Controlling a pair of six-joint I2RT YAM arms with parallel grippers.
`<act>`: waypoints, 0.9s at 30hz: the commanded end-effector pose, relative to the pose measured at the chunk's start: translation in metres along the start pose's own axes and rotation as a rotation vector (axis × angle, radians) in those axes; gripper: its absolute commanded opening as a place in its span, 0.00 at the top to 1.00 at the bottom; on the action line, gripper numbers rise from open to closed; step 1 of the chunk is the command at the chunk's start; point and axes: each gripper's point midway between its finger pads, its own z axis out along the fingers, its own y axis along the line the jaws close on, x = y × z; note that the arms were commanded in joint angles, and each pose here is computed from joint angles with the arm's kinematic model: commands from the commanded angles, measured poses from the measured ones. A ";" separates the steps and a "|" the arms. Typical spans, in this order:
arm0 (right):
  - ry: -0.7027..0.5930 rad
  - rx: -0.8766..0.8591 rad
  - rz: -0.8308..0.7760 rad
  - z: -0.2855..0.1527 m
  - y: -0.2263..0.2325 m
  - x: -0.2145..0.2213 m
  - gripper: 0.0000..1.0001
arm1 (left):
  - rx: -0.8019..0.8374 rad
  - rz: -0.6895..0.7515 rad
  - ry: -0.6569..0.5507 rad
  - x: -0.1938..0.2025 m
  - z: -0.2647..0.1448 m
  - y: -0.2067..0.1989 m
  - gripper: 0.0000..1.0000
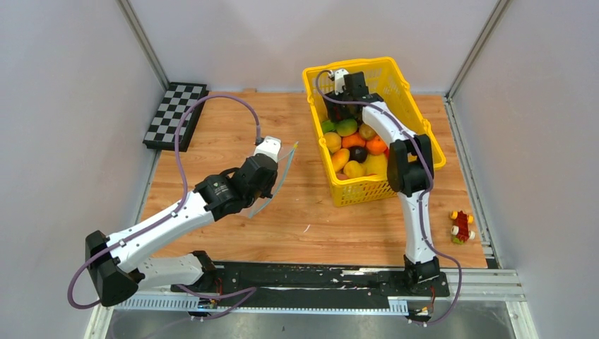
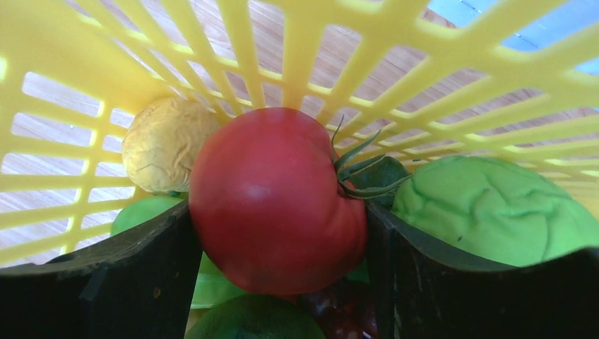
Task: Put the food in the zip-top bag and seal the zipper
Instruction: Pick up the fake vegetable from the bin.
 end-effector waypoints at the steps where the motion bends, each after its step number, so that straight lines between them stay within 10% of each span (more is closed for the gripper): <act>1: -0.195 0.041 0.043 -0.056 -0.015 -0.067 0.52 | 0.025 -0.035 -0.069 -0.026 -0.008 -0.004 1.00; 13: -0.352 -0.054 0.256 -0.159 -0.007 -0.089 0.54 | 0.054 -0.051 -0.070 -0.020 -0.014 -0.005 1.00; 27: -0.491 -0.670 0.355 -0.297 0.095 -0.100 0.63 | 0.101 -0.101 -0.074 -0.013 -0.020 -0.008 1.00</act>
